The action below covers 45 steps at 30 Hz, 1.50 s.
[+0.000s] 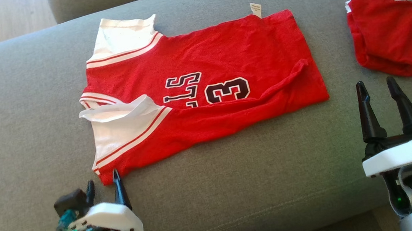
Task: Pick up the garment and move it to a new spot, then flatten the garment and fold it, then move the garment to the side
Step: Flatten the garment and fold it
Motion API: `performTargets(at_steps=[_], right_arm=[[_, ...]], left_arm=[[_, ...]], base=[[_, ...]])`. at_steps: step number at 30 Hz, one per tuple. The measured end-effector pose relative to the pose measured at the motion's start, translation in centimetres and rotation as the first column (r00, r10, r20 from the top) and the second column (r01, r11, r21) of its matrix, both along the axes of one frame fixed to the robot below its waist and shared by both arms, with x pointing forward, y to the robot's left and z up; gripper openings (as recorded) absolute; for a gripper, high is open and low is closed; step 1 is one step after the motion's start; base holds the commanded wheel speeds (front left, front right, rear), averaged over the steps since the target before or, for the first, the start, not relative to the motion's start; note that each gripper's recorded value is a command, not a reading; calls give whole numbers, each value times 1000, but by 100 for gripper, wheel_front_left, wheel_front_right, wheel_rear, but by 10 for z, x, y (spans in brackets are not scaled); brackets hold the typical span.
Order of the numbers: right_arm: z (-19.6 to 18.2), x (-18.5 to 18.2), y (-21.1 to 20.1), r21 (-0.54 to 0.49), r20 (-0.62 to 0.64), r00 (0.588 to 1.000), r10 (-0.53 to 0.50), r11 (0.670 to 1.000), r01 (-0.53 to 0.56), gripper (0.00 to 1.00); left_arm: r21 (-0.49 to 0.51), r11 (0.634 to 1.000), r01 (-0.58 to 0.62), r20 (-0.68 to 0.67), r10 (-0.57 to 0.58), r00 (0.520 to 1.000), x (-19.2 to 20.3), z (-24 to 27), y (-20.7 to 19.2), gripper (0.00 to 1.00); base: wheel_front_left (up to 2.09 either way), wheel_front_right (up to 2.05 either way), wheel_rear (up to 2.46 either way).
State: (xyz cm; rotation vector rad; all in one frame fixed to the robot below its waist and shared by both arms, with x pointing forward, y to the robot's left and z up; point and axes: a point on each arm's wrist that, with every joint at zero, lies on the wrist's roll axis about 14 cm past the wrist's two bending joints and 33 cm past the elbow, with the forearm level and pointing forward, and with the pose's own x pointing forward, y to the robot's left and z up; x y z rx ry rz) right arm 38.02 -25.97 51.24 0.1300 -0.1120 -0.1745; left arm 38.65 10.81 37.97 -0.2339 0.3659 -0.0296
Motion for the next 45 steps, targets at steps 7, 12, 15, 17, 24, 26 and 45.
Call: performTargets(at_steps=[7,12,15,17,24,26,45], right_arm=[[-2,-4,-6,0,-8,1000,-21,1000,21,100],[-16,-4,-4,14,-49,999,-16,1000,17,100],[-25,-4,-2,24,-79,997,-10,1000,12,100],[-33,-4,-2,40,-107,994,-11,999,16,100],[-65,4,-7,215,-202,979,-29,974,74,100],[-77,7,-9,298,-231,972,-39,948,109,100],[-130,54,48,582,-385,918,95,797,162,100]], left_arm=[[19,1000,-2,-70,4,998,0,-18,-3,100],[4,1000,-1,-69,2,998,5,-17,-5,0],[-5,1000,0,-66,-1,998,5,-15,-4,0],[-13,1000,-8,-51,7,999,7,-10,-4,0],[3,1000,-30,129,30,991,27,39,7,0],[12,999,-39,162,36,986,26,48,12,0],[31,1000,-3,147,-2,989,11,39,8,0]], base=[[0,0,0],[0,0,0],[0,0,0],[0,0,0],[0,0,0],[0,0,0],[0,0,0]])
